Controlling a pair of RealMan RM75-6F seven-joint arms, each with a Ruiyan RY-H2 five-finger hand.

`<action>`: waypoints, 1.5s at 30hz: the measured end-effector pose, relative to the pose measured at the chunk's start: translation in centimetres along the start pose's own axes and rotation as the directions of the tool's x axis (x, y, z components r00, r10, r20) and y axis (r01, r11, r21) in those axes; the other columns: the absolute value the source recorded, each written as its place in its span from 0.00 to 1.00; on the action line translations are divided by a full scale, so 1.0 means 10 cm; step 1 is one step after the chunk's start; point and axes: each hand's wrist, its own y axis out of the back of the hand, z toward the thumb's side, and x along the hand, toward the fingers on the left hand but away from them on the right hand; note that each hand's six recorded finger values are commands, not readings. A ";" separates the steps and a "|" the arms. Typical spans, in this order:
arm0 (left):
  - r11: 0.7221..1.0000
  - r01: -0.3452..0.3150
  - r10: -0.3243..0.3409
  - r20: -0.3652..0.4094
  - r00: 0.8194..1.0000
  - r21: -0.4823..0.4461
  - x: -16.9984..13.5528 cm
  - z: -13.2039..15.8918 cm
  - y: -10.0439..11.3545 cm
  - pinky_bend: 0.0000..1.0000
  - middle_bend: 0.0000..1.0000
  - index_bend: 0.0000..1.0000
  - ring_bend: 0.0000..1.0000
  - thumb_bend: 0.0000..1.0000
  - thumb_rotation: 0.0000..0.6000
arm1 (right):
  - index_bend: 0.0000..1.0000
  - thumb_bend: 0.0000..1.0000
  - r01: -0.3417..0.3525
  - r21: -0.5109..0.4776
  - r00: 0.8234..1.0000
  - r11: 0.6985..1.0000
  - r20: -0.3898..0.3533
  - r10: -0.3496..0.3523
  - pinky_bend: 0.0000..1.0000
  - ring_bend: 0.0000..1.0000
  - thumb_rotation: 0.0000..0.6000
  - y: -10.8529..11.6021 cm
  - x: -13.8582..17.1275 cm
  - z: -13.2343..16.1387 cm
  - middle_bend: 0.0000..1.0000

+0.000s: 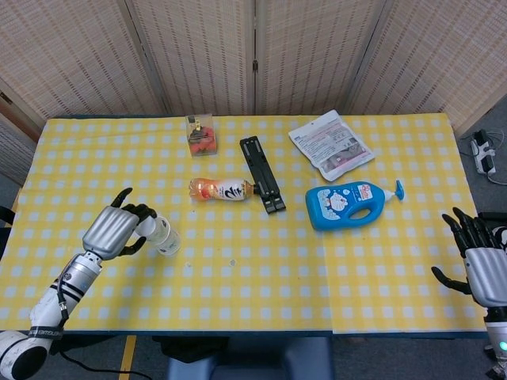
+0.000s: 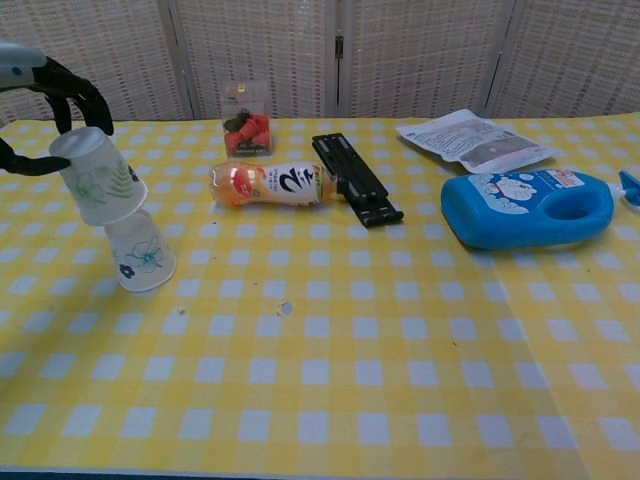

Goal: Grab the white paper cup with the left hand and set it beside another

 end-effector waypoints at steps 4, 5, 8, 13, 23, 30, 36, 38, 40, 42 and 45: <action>1.000 -0.029 0.029 -0.023 0.999 -0.009 -0.09 -0.09 0.11 0.05 0.45 0.38 0.39 0.46 1.00 | 0.00 0.26 0.001 0.000 1.000 1.000 -0.004 -0.001 0.00 0.01 1.00 0.00 0.00 0.01 0.00; 0.999 -0.031 0.031 -0.031 0.999 -0.009 -0.11 -0.12 0.12 0.05 0.45 0.38 0.39 0.46 1.00 | 0.00 0.26 0.000 0.000 1.000 1.000 -0.005 0.000 0.00 0.01 1.00 0.00 0.00 0.02 0.00; 1.000 -0.012 0.012 -0.055 0.998 0.004 -0.14 -0.19 0.08 0.05 0.45 0.38 0.39 0.46 1.00 | 0.00 0.26 -0.001 -0.001 1.000 1.000 -0.007 0.001 0.00 0.01 1.00 -0.01 -0.01 0.02 0.00; 0.999 0.036 -0.033 -0.110 0.993 0.021 -0.15 -0.34 -0.11 0.04 0.45 0.38 0.39 0.46 1.00 | 0.00 0.26 -0.004 -0.001 1.000 1.000 -0.013 0.004 0.00 0.01 1.00 -0.02 -0.02 0.03 0.00; 0.991 0.134 -0.133 -0.170 0.976 -0.010 -0.10 -0.50 -0.63 0.04 0.45 0.38 0.38 0.46 1.00 | 0.00 0.26 0.018 0.006 1.000 1.000 -0.013 -0.018 0.00 0.01 1.00 0.06 -0.02 0.04 0.00; 0.990 0.139 -0.143 -0.147 0.979 -0.034 -0.01 -0.43 -0.78 0.05 0.45 0.38 0.38 0.46 1.00 | 0.00 0.26 0.017 0.009 1.000 1.000 -0.014 -0.017 0.00 0.02 1.00 0.07 0.00 0.06 0.00; 0.991 0.131 -0.135 -0.124 0.983 -0.037 0.06 -0.36 -0.82 0.05 0.45 0.38 0.38 0.46 1.00 | 0.00 0.26 0.014 0.009 1.000 1.000 -0.008 -0.014 0.00 0.01 1.00 0.06 0.01 0.06 0.00; 0.991 0.132 -0.135 -0.119 0.984 -0.034 0.08 -0.35 -0.83 0.05 0.45 0.38 0.38 0.46 1.00 | 0.00 0.26 0.014 0.009 1.000 1.000 -0.007 -0.014 0.00 0.01 1.00 0.07 0.01 0.05 0.00; 0.991 0.133 -0.136 -0.116 0.984 -0.026 0.10 -0.33 -0.85 0.04 0.45 0.38 0.38 0.46 1.00 | 0.00 0.26 0.014 0.010 1.000 1.000 -0.006 -0.014 0.00 0.01 1.00 0.06 0.01 0.05 0.00; 0.991 0.135 -0.136 -0.116 0.984 -0.019 0.12 -0.33 -0.86 0.04 0.45 0.38 0.37 0.46 1.00 | 0.00 0.26 0.013 0.009 1.000 1.000 -0.005 -0.013 0.00 0.01 1.00 0.06 0.02 0.05 0.00; 0.991 0.133 -0.133 -0.119 0.984 -0.010 0.14 -0.33 -0.87 0.04 0.45 0.38 0.35 0.46 1.00 | 0.00 0.26 0.010 0.009 1.000 1.000 -0.003 -0.010 0.00 0.02 1.00 0.05 0.02 0.04 0.00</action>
